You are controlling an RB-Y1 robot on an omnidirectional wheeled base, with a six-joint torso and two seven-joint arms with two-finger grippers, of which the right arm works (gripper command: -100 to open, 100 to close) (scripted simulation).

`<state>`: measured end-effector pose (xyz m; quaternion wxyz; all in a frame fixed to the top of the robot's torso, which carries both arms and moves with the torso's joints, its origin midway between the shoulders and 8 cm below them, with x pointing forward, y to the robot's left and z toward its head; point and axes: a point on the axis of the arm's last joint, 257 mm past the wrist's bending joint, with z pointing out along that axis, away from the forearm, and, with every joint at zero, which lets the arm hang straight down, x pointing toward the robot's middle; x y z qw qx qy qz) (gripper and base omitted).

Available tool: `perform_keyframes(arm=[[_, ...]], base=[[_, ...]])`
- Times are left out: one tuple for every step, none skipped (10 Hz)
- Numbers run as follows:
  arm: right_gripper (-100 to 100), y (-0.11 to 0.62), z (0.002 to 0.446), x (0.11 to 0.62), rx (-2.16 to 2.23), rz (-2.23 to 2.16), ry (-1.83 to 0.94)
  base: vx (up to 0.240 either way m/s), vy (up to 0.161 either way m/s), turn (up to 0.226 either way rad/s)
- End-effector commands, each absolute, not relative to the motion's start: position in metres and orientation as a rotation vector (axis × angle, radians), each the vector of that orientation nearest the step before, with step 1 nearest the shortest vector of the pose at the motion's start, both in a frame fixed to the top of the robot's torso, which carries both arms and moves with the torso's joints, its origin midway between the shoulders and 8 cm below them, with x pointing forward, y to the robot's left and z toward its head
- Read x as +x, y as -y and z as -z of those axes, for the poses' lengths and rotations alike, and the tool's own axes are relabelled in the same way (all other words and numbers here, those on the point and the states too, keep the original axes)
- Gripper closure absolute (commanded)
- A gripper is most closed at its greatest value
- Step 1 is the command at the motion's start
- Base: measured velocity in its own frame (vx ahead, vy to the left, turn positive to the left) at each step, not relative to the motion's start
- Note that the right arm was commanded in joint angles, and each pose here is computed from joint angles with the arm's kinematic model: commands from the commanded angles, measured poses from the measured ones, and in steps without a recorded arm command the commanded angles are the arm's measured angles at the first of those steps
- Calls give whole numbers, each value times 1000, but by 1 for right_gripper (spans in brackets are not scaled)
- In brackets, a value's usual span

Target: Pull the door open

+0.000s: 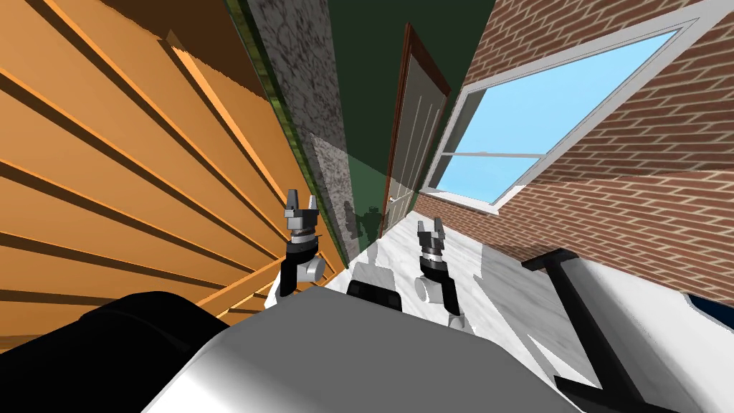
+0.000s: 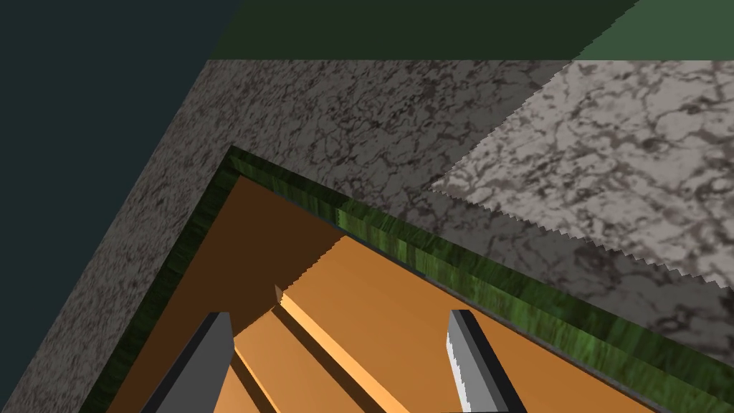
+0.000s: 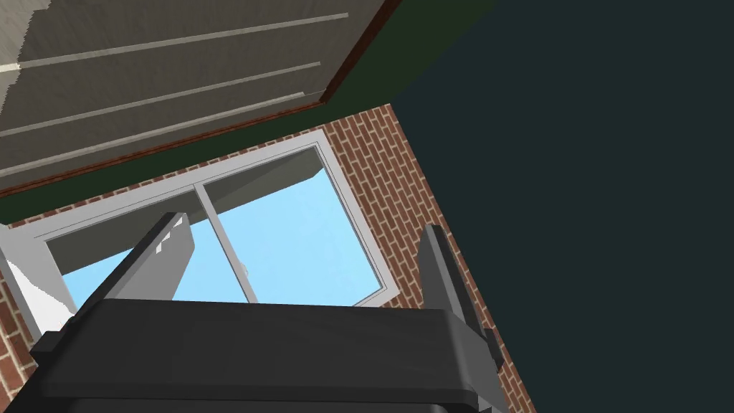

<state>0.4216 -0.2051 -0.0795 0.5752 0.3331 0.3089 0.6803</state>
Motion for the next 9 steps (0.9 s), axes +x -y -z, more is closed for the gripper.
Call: perform_keyframes(arm=[[-100,201,89,425,799,-1611,-737],[-100,198,96,428,811,-1621,-746],[-100,195,103,431,824,-1631,-756],[-100,192,110,433,836,-1640,-766],[-100,189,117,435,849,-1648,-777],[-100,186,124,438,861,-1656,-788],[-100,184,132,440,873,-1663,-798],[-100,181,139,442,886,-1670,-809],[-100,179,146,444,898,-1676,-820]], base=[[78,-77,124],[69,-63,153],[68,-74,131],[78,-67,152],[89,-69,146],[76,-70,137],[72,-81,132],[71,-88,127],[62,-76,109]])
